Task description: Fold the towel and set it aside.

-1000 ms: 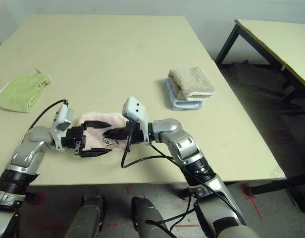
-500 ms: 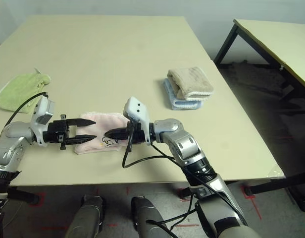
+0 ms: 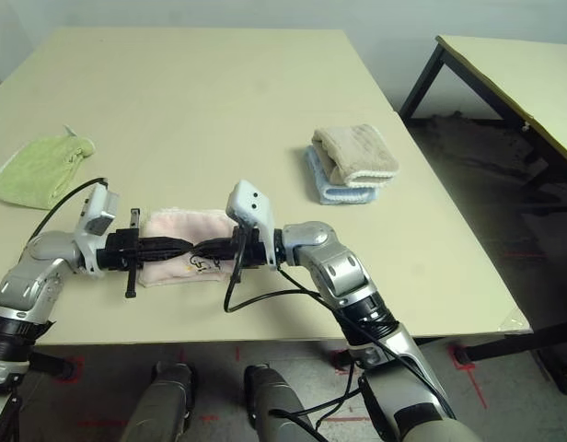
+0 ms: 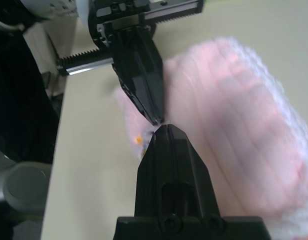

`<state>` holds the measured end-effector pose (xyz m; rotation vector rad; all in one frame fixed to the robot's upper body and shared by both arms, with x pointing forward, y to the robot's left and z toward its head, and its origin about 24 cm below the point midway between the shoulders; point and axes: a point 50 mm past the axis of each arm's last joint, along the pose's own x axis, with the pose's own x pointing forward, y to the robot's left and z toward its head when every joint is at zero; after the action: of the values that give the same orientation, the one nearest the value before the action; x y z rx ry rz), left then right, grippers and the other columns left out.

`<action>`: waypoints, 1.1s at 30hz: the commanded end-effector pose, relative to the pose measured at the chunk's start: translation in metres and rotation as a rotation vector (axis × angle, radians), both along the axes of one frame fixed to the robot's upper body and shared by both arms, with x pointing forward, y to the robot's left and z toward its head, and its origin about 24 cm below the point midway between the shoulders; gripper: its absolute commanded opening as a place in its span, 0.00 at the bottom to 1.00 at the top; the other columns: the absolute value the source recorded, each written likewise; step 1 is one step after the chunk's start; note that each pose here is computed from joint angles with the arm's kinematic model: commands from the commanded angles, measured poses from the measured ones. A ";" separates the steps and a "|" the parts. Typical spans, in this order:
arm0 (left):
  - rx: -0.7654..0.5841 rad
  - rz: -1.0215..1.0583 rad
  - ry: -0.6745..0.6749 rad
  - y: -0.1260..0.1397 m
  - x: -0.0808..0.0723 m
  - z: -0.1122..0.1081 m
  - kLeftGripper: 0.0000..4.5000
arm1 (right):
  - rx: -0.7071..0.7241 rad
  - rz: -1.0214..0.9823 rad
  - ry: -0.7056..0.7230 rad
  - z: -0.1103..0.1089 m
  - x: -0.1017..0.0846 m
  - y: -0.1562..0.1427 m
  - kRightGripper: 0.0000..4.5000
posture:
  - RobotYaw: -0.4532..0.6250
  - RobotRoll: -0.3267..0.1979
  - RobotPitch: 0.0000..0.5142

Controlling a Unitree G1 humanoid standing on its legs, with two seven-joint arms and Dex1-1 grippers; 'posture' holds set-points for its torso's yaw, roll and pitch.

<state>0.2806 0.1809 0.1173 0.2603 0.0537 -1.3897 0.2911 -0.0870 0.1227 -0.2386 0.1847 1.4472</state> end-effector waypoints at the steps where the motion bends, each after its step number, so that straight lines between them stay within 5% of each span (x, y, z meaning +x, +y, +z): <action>1: 0.079 0.010 0.030 0.015 -0.004 -0.013 0.01 | -0.054 -0.034 0.037 -0.019 -0.001 -0.013 0.00 | 0.45 0.62 0.32; 10: 0.131 0.089 0.063 0.050 -0.013 -0.016 0.01 | -0.059 -0.079 0.063 -0.024 0.000 -0.031 0.00 | 0.46 0.62 0.32; 21: 0.092 0.150 0.048 0.066 -0.017 0.006 0.01 | 0.089 -0.075 0.086 0.021 -0.001 -0.048 0.00 | 0.47 0.62 0.32; 27: -0.021 0.090 -0.009 0.027 -0.005 0.032 0.01 | 0.135 -0.032 0.050 0.035 0.000 -0.014 0.00 | 0.47 0.62 0.31; 33: -0.024 0.063 0.022 0.002 0.000 0.013 0.01 | 0.117 -0.078 0.054 0.014 0.013 0.009 0.00 | 0.47 0.62 0.31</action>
<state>0.2811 0.1855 0.1397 0.2148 0.0257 -1.3283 0.3012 -0.0812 0.1410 -0.0744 0.1433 1.3984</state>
